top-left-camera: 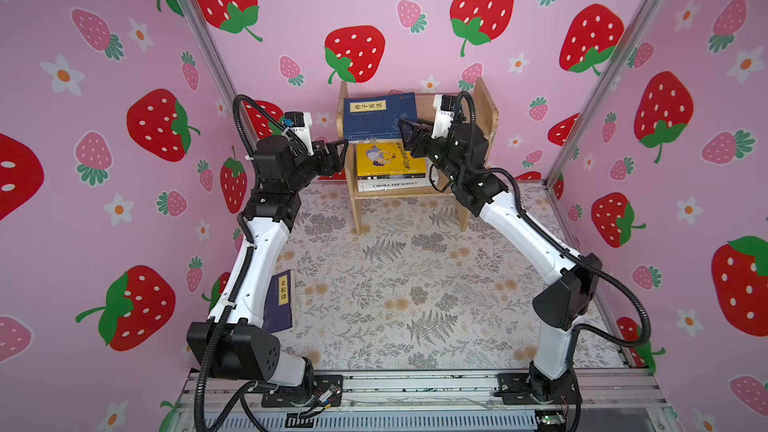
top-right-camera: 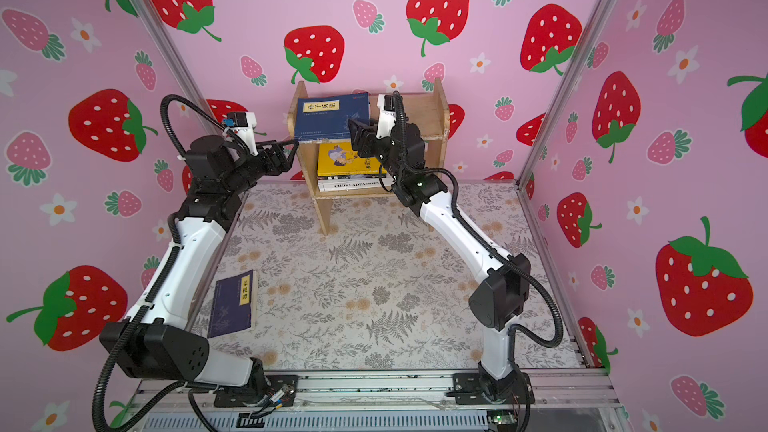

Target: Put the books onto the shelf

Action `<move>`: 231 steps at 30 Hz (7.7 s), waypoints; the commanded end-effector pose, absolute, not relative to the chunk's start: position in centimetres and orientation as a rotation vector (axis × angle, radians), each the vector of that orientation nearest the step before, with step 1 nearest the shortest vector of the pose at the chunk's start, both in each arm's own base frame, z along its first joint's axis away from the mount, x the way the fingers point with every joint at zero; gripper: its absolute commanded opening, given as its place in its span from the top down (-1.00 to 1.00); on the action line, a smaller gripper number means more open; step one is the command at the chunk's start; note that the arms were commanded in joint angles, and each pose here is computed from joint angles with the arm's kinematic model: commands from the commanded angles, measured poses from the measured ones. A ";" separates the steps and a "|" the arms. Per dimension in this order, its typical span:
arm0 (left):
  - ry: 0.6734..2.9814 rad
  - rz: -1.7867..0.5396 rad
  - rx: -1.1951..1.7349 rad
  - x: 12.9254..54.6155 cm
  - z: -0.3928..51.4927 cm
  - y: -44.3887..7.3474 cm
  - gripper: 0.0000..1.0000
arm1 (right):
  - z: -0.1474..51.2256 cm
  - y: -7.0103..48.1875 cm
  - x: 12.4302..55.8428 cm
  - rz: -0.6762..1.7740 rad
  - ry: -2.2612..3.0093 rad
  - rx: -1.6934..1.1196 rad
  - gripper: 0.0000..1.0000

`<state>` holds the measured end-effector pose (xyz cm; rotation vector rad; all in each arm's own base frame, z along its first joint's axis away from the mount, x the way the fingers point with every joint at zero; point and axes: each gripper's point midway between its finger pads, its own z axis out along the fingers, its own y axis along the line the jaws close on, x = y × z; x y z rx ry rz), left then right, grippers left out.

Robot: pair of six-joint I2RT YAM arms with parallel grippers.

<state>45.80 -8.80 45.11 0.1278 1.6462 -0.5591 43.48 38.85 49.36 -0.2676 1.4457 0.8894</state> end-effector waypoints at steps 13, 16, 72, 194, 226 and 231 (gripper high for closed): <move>1.573 -0.543 0.139 46.6 47.6 -8.8 -0.46 | 50.5 40.1 43.4 0.914 1.410 -0.276 -0.28; 1.567 -0.559 0.165 46.1 47.4 -9.2 -0.47 | 50.2 40.0 43.4 0.906 1.419 -0.274 -0.27; 1.726 -0.256 -0.217 38.2 41.3 -1.9 -0.67 | 53.4 33.4 42.3 0.630 1.377 -0.164 -0.95; 2.301 -1.225 -0.644 36.3 6.3 -10.5 -0.62 | -2.5 46.9 31.2 0.610 2.426 -0.580 0.58; 2.390 -1.023 -0.679 34.8 8.6 -10.1 0.26 | 0.0 50.0 29.5 0.860 2.311 -0.727 0.57; 2.404 -0.990 -0.692 34.4 8.9 -9.9 0.54 | 1.1 50.0 29.6 0.864 2.296 -0.716 0.55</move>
